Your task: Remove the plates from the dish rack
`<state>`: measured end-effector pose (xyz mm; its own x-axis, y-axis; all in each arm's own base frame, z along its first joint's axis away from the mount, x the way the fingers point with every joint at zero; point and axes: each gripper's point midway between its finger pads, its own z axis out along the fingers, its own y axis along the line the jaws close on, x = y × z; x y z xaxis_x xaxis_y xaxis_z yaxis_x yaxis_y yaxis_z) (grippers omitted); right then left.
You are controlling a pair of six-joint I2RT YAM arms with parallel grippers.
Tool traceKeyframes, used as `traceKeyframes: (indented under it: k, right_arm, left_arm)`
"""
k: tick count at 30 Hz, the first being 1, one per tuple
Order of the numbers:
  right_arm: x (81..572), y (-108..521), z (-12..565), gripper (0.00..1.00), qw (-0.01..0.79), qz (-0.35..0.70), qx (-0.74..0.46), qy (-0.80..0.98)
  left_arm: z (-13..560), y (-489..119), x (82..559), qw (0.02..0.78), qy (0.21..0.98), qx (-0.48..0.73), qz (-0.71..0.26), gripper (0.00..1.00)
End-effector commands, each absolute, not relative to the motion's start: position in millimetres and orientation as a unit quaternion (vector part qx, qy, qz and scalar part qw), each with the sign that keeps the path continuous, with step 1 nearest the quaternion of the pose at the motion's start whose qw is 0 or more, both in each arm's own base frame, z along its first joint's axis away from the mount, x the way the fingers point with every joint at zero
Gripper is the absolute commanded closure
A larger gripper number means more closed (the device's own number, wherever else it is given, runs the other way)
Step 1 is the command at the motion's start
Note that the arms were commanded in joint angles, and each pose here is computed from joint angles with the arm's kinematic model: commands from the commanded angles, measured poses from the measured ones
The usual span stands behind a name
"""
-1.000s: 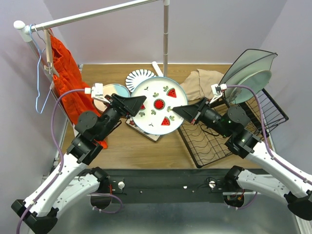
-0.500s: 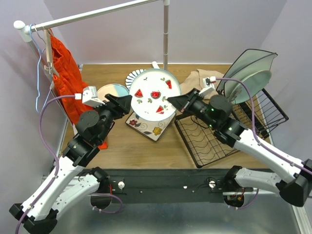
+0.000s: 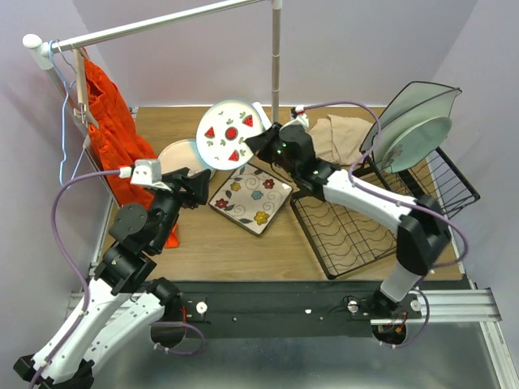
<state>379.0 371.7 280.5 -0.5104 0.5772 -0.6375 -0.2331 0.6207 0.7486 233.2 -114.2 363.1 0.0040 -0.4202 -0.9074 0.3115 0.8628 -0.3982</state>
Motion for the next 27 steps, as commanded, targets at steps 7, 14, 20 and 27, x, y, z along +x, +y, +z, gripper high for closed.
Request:
traceKeyframes:
  k: [7, 14, 20, 27]
  right_arm:
    - [471.0, 396.0, 313.2, 0.99, 0.573, 0.411, 0.232, 0.669]
    - [504.8, 410.2, 274.5, 0.99, 0.570, 0.393, 0.273, 0.668]
    - [530.9, 403.4, 239.9, 0.99, 0.565, 0.374, 0.323, 0.661]
    - [547.2, 386.6, 203.1, 0.99, 0.561, 0.345, 0.364, 0.659]
  left_arm:
    - [329.5, -131.3, 235.5, 0.675, 0.697, 0.027, -0.241, 0.28]
    - [351.6, -113.9, 217.8, 0.710, 0.656, 0.003, -0.258, 0.28]
    - [363.8, -101.2, 207.3, 0.731, 0.630, -0.013, -0.263, 0.28]
    - [365.2, -104.0, 206.8, 0.730, 0.629, -0.007, -0.268, 0.28]
